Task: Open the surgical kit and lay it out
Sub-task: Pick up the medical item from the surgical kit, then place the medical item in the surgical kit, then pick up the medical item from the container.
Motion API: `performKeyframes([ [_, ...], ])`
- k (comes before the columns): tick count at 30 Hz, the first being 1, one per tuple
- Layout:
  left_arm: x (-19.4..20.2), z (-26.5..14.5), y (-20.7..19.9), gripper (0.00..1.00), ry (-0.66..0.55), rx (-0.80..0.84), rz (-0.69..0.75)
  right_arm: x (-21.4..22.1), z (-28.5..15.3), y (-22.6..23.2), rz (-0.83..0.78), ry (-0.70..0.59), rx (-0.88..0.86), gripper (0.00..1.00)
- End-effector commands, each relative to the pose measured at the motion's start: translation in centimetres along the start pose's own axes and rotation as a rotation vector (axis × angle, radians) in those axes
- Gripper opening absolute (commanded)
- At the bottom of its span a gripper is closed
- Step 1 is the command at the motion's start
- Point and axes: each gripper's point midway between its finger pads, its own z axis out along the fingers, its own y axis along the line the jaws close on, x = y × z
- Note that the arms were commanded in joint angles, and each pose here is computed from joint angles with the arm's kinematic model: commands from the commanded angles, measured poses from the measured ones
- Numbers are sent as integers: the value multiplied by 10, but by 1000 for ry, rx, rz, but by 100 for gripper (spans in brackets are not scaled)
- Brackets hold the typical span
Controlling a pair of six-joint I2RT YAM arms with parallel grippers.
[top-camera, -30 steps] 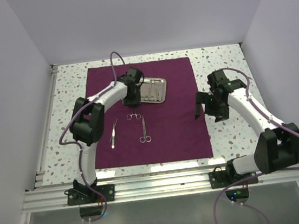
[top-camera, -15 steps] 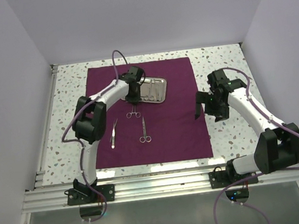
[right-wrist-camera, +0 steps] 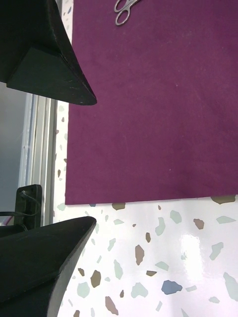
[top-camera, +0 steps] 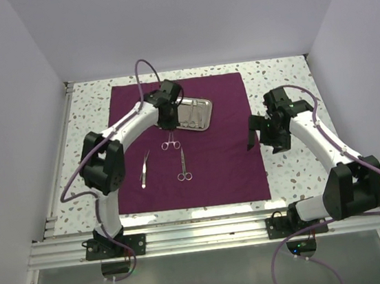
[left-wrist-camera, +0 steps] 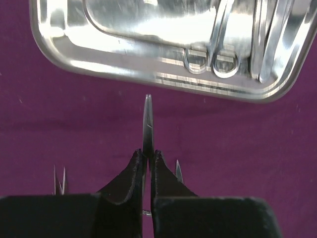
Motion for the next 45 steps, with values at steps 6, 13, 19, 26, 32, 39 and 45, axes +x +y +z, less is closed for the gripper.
performKeyframes([
  [6,67,-22,-30,0,81,90,-20,-1,0,0,-18,-13,-18,98],
  [13,79,-23,-41,96,101,105,-31,-1,-2,-1,-18,-18,-14,98],
  [19,17,-31,-49,96,-28,75,32,-2,-5,-3,-14,-35,-14,98],
  [26,-73,1,-58,88,-149,128,120,-2,-13,-10,-14,-51,7,98],
  [32,-108,39,-66,81,-208,173,169,1,-14,-14,-18,-41,27,98],
  [39,-101,73,-59,68,-195,126,151,0,-17,-17,-19,-28,52,98],
  [45,-104,80,-65,67,-213,141,151,3,-15,-20,-12,-14,62,98],
])
